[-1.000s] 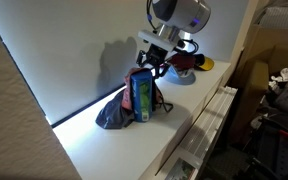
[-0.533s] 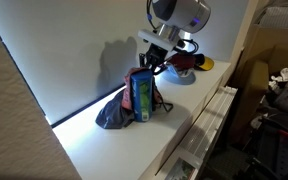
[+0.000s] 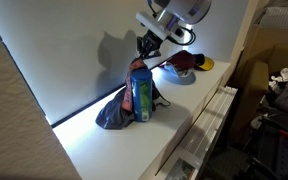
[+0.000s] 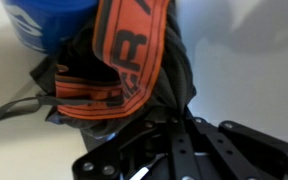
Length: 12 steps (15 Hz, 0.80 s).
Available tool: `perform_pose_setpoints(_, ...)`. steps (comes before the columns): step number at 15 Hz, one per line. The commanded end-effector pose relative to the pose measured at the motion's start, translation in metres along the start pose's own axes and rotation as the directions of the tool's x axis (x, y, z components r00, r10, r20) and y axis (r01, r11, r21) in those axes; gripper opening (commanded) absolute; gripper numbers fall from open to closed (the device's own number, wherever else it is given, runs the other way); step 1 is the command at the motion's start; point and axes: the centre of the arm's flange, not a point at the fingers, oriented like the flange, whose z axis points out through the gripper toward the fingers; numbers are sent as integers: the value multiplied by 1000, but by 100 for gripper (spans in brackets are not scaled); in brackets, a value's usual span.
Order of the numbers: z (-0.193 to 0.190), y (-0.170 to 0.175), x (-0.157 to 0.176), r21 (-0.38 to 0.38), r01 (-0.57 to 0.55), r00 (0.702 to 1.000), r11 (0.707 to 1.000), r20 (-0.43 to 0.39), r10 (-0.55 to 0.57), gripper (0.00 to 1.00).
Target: Move the grey clothing and put it on top of the capes in the right corner
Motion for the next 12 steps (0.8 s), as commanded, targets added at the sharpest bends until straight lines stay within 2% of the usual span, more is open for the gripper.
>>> perform_pose_setpoints(1, -75, -22, -13, 190, 21, 997, 981, -75, -7, 1)
perform_pose_setpoints(4, -131, -41, -21, 354, 60, 988, 933, -155, -5, 1)
perform_pose_setpoints(7, -175, -50, -14, 498, 100, 969, 862, -245, 29, 1)
perform_pose_setpoints(10, -218, -55, 14, 611, 128, 935, 782, -338, 111, 1)
perform_pose_setpoints(12, -249, -64, 43, 664, 148, 900, 733, -397, 179, 1)
